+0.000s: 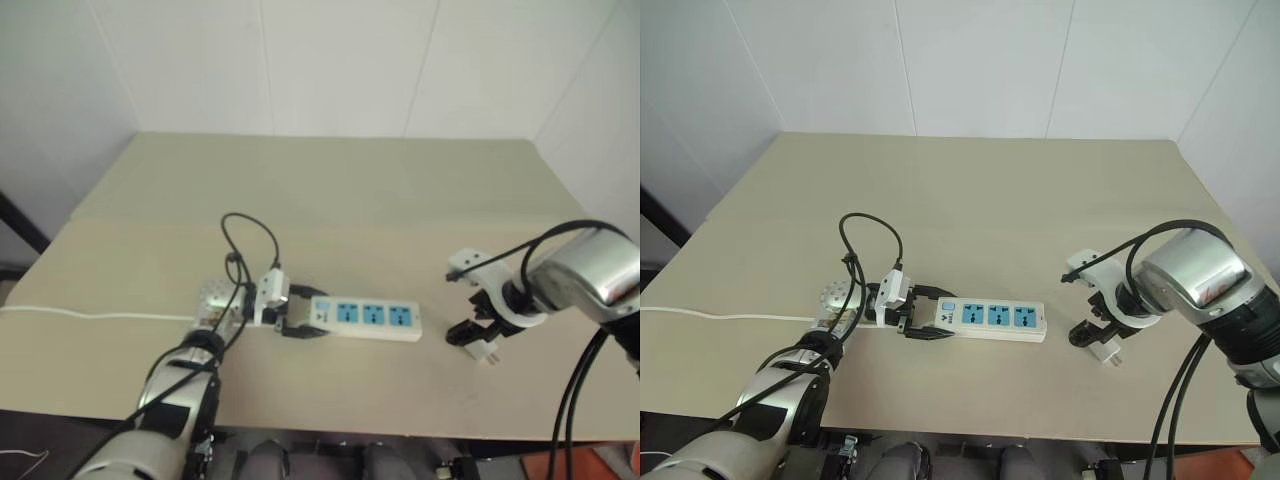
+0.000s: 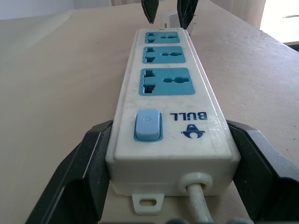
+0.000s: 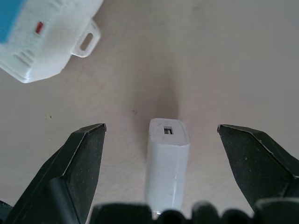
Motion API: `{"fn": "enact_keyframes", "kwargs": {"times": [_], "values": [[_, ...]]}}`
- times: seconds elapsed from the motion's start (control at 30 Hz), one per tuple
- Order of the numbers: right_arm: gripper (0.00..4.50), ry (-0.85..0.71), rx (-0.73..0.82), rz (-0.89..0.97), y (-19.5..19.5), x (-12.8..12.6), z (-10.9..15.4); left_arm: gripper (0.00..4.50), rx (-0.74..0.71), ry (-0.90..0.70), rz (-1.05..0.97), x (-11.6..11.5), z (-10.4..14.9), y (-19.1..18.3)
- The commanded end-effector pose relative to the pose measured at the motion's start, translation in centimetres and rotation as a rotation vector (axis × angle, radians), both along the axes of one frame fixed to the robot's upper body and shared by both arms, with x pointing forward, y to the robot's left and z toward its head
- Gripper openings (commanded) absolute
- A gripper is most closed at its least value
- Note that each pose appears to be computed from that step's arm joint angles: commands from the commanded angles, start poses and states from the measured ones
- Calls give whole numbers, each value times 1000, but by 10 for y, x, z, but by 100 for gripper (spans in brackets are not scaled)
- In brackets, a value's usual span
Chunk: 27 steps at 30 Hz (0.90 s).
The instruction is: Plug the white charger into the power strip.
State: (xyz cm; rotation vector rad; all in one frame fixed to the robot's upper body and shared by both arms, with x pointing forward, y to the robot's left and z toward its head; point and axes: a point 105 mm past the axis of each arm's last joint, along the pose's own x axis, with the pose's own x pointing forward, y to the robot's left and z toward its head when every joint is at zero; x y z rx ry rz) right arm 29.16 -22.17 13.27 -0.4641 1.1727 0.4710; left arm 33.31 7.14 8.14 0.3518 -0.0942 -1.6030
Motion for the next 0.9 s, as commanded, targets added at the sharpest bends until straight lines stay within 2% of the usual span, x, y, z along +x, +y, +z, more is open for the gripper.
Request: {"fn": "enact_keyframes", "kwargs": {"times": [0.03, 0.53, 0.63, 0.9], "values": [[450, -34, 15, -20, -2, 4, 9, 327, 37, 45, -29, -8, -15, -5], [450, 20, 56, -52, -3, 2, -4, 327, 43, 52, -6, -7, -17, -1], [390, 22, 49, -60, -5, 1, -6, 327, 42, 50, 0, -6, -17, -1], [120, 18, 42, -70, -5, 4, -8, 327, 43, 45, 4, -5, -16, -2]]}}
